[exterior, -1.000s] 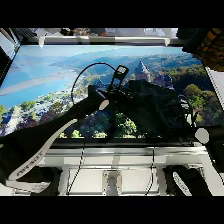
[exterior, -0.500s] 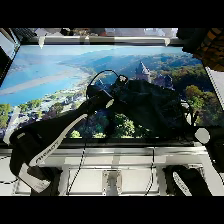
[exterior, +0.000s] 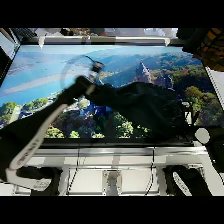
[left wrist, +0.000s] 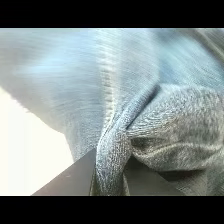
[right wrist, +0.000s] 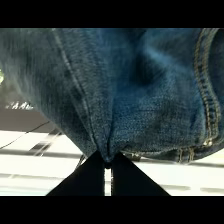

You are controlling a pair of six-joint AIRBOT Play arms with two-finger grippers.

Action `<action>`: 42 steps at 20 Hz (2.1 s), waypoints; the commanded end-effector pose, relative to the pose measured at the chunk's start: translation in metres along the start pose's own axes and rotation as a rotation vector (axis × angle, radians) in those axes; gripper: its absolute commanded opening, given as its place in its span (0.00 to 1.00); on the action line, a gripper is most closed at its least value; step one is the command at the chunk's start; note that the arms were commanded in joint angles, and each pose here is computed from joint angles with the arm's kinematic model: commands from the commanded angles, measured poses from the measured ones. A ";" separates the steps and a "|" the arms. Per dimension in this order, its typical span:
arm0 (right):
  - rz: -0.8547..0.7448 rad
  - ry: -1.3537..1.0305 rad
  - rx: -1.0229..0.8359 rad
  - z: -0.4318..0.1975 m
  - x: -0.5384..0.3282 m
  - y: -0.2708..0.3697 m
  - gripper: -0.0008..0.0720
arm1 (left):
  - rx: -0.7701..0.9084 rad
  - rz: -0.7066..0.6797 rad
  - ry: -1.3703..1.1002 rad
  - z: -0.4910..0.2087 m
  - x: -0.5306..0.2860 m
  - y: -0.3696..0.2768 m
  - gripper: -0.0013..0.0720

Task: Fold the clothes and pants, and hang the long-sleeved shirts on hangers.

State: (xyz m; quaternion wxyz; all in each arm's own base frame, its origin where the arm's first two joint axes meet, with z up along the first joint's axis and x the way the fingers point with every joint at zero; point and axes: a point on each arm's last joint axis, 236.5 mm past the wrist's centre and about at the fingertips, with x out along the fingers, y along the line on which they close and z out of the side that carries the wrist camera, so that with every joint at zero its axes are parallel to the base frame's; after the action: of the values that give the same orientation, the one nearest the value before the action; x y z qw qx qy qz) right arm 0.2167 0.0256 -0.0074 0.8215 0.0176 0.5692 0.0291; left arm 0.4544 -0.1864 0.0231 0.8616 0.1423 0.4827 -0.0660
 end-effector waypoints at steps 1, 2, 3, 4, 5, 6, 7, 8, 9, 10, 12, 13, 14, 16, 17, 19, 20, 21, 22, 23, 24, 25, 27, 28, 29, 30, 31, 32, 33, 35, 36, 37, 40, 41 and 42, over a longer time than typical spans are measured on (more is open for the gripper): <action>-0.012 -0.068 -0.030 0.017 -0.003 -0.002 0.06 | -0.138 0.212 0.014 -0.013 -0.068 0.135 0.06; -0.014 -0.092 -0.050 0.024 -0.005 -0.002 0.06 | -0.176 0.242 -0.004 -0.019 -0.091 0.164 0.06; -0.025 -0.131 -0.056 0.034 -0.009 -0.004 0.06 | -0.202 0.272 0.002 -0.030 -0.109 0.188 0.06; -0.031 -0.165 -0.060 0.045 -0.012 -0.005 0.06 | -0.225 0.306 0.031 -0.047 -0.126 0.212 0.06; -0.032 -0.188 -0.061 0.053 -0.015 -0.005 0.06 | -0.238 0.331 0.071 -0.065 -0.138 0.230 0.06; -0.033 -0.186 -0.069 0.058 -0.017 -0.005 0.06 | -0.243 0.349 0.117 -0.086 -0.149 0.245 0.06; -0.035 -0.166 -0.086 0.059 -0.017 -0.005 0.06 | -0.249 0.358 0.158 -0.105 -0.155 0.255 0.06; -0.036 -0.139 -0.099 0.057 -0.016 -0.005 0.06 | -0.266 0.355 0.199 -0.125 -0.159 0.262 0.06; -0.038 -0.110 -0.123 0.054 -0.015 -0.005 0.08 | -0.296 0.346 0.235 -0.144 -0.159 0.266 0.06; -0.037 -0.072 -0.162 0.048 -0.013 -0.005 0.33 | -0.335 0.331 0.278 -0.164 -0.156 0.267 0.08; -0.036 -0.011 -0.198 0.034 -0.012 -0.006 0.87 | -0.344 0.273 0.384 -0.202 -0.148 0.263 0.44; -0.040 0.010 -0.217 0.030 -0.012 -0.007 0.86 | -0.344 0.266 0.438 -0.220 -0.147 0.264 0.57; -0.044 0.004 -0.220 0.031 -0.012 -0.008 0.86 | -0.345 0.262 0.468 -0.233 -0.147 0.266 0.58; -0.035 -0.087 -0.209 0.052 -0.013 -0.003 0.86 | -0.375 0.266 0.462 -0.243 -0.148 0.269 0.58; -0.010 -0.152 -0.195 0.068 -0.013 0.004 0.85 | -0.385 0.261 0.439 -0.241 -0.149 0.269 0.58; 0.038 -0.216 -0.171 0.091 -0.002 0.016 0.85 | -0.384 0.254 0.414 -0.237 -0.152 0.267 0.58; 0.055 -0.208 -0.167 0.098 0.012 0.020 0.85 | -0.388 0.247 0.414 -0.238 -0.154 0.265 0.58; 0.069 -0.173 -0.160 0.102 0.029 0.022 0.85 | -0.393 0.235 0.419 -0.239 -0.155 0.261 0.58; 0.080 -0.119 -0.162 0.104 0.049 0.024 0.85 | -0.391 0.226 0.429 -0.241 -0.156 0.259 0.58; 0.094 -0.065 -0.155 0.107 0.067 0.027 0.85 | -0.391 0.221 0.443 -0.243 -0.157 0.257 0.58; 0.109 -0.009 -0.142 0.110 0.087 0.030 0.85 | -0.393 0.218 0.453 -0.246 -0.158 0.255 0.58; 0.144 0.047 -0.134 0.112 0.104 0.037 0.85 | -0.395 0.214 0.464 -0.248 -0.159 0.254 0.58; 0.223 0.140 -0.124 0.112 0.128 0.054 0.85 | -0.397 0.209 0.480 -0.251 -0.160 0.252 0.58; 0.243 0.171 -0.105 0.113 0.140 0.058 0.85 | -0.398 0.207 0.486 -0.252 -0.161 0.251 0.58; 0.253 0.191 -0.092 0.113 0.149 0.061 0.85 | -0.398 0.204 0.493 -0.254 -0.160 0.250 0.58; 0.254 0.210 -0.085 0.111 0.158 0.060 0.85 | -0.399 0.199 0.509 -0.258 -0.160 0.248 0.58; 0.254 0.225 -0.082 0.109 0.163 0.060 0.84 | -0.399 0.192 0.527 -0.262 -0.158 0.245 0.58; 0.261 0.242 -0.074 0.105 0.167 0.061 0.78 | -0.398 0.183 0.550 -0.269 -0.156 0.241 0.58; 0.274 0.251 -0.061 0.103 0.169 0.065 0.70 | -0.398 0.175 0.571 -0.275 -0.153 0.238 0.58; 0.302 0.254 -0.040 0.102 0.170 0.073 0.34 | -0.397 0.149 0.621 -0.289 -0.147 0.228 0.58; 0.307 0.253 -0.045 0.102 0.169 0.077 0.08 | -0.398 0.129 0.644 -0.295 -0.144 0.222 0.58; 0.311 0.250 -0.059 0.103 0.168 0.080 0.06 | -0.402 0.105 0.658 -0.299 -0.142 0.215 0.58; 0.288 0.218 -0.094 0.127 0.157 0.071 0.06 | -0.415 0.030 0.648 -0.296 -0.136 0.198 0.58; 0.248 0.189 -0.094 0.144 0.148 0.058 0.06 | -0.405 -0.002 0.638 -0.292 -0.135 0.192 0.58; 0.196 0.151 -0.085 0.164 0.138 0.040 0.06 | -0.393 -0.031 0.628 -0.289 -0.133 0.187 0.58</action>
State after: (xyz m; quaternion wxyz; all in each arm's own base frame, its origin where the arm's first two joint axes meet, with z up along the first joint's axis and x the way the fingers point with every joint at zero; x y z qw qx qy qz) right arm 0.3929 0.1011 -0.1020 0.7485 0.0536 0.6398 0.1660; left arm 0.1956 0.0958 0.0328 0.6805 -0.0037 0.7256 0.1014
